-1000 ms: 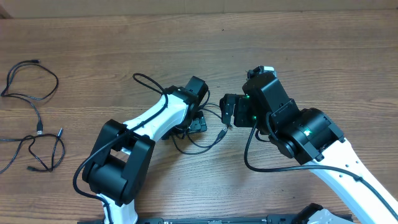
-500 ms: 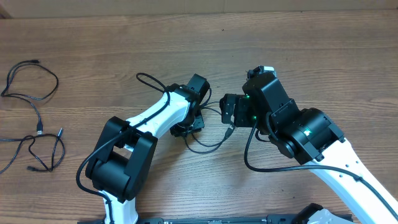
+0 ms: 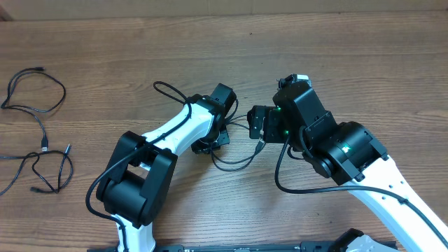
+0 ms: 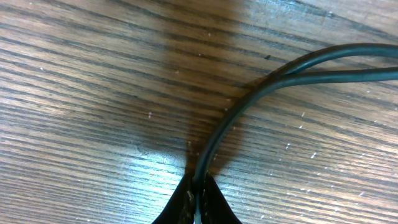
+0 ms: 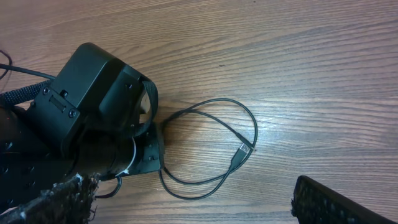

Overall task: Untangle cables
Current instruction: 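Lower the left gripper and grasp the center black USB cable, then lift and drag the held cable up-left toward the far left area, then open the left gripper to release the cable at the upper left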

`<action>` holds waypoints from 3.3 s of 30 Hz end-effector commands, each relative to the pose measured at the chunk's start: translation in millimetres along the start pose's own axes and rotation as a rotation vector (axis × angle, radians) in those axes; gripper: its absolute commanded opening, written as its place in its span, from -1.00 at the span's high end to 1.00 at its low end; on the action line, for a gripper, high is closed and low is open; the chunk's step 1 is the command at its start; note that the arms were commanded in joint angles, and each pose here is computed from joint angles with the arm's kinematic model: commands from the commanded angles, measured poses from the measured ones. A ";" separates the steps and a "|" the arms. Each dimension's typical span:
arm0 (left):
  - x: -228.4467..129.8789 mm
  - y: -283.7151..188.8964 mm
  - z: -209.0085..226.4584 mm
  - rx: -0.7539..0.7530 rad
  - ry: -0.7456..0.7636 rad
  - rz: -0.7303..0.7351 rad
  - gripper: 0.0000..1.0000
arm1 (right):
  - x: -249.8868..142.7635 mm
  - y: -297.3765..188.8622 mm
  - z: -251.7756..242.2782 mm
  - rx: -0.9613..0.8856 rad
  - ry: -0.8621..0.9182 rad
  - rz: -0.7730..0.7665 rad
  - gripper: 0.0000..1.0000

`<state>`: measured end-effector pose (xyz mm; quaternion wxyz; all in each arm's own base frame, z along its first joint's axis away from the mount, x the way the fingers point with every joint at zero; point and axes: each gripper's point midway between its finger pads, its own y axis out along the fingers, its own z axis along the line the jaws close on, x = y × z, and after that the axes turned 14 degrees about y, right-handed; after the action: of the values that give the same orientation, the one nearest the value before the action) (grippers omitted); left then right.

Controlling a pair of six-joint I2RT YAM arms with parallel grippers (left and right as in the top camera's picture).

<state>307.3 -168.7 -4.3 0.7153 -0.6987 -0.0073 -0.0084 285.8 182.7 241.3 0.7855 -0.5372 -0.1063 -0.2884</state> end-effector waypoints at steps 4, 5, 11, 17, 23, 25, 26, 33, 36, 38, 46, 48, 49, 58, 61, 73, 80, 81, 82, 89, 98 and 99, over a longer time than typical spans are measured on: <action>-25.1 38.6 19.4 0.092 0.050 0.109 0.92 | 7.1 -4.9 1.6 0.005 0.009 -0.026 -1.00; -24.2 38.8 18.4 0.087 0.057 0.106 0.89 | 7.1 -4.9 1.6 0.005 0.009 -0.026 -1.00; -21.0 39.3 16.6 0.080 0.067 0.093 0.91 | 7.1 -4.9 1.5 0.005 0.009 -0.026 -1.00; -20.9 39.2 17.4 0.085 0.048 0.092 0.91 | 7.1 -4.9 1.6 0.005 0.009 -0.026 -1.00; -3.5 24.9 28.8 0.155 0.035 0.051 0.92 | 7.1 -4.9 1.6 0.005 0.009 -0.026 -1.00; 13.3 8.8 32.8 0.179 0.021 0.020 0.92 | 7.1 -4.9 1.6 0.005 0.009 -0.026 -1.00; 20.8 1.5 34.2 0.186 0.013 0.006 0.92 | 7.1 -4.9 1.5 0.005 0.009 -0.026 -1.00; 69.5 -51.5 42.2 0.160 -0.061 -0.080 0.92 | 7.1 -4.9 1.6 0.005 0.009 -0.026 -0.99; 87.9 -75.9 49.9 0.144 -0.099 -0.117 0.92 | 7.1 -4.9 1.6 0.005 0.009 -0.026 -0.99; 101.1 -93.8 58.4 0.132 -0.132 -0.147 0.92 | 7.1 -4.9 1.6 0.005 0.009 -0.026 -1.00; 153.4 -145.1 116.5 0.089 -0.307 -0.297 0.91 | 7.1 -4.9 1.6 0.005 0.009 -0.026 -1.00; 164.0 -151.1 136.8 0.082 -0.358 -0.331 0.92 | 7.1 -4.9 1.6 0.005 0.009 -0.026 -1.00; 169.4 -152.3 147.6 0.077 -0.385 -0.348 0.92 | 7.1 -4.9 1.6 0.005 0.009 -0.026 -1.00; 211.4 -167.0 242.4 0.031 -0.593 -0.530 0.92 | 7.1 -4.9 1.6 0.005 0.009 -0.026 -1.00; 221.5 -175.1 269.4 0.033 -0.642 -0.598 0.92 | 7.1 -4.9 1.6 0.005 0.009 -0.026 -1.00; 239.1 -110.4 333.8 0.071 -0.749 -0.583 0.92 | 7.1 -4.9 1.6 0.005 0.009 -0.026 -0.99; 220.6 -36.8 326.0 0.087 -0.741 -0.391 0.91 | 7.1 -4.9 1.5 0.005 0.009 -0.026 -0.99; 218.5 -34.8 325.4 0.089 -0.741 -0.380 0.92 | 7.1 -4.9 1.6 0.005 0.009 -0.026 -1.00; 217.0 -33.9 325.0 0.090 -0.740 -0.373 0.92 | 7.1 -4.9 1.6 0.005 0.009 -0.026 -1.00; 206.4 -54.4 334.2 0.105 -0.705 -0.351 -0.18 | 7.1 -4.9 1.6 0.005 0.009 -0.026 -0.99; 182.9 -157.7 348.5 0.063 -0.705 -0.417 -0.99 | 7.1 -4.9 1.6 0.005 0.009 -0.026 -0.99; 179.2 -174.2 346.8 0.051 -0.691 -0.440 -0.99 | 7.1 -4.9 1.6 0.005 0.009 -0.026 -1.00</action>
<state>481.1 170.6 90.3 0.6898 -0.6165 -0.3481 0.1514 285.7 182.7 241.3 0.7856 -0.5371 -0.1059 -0.2884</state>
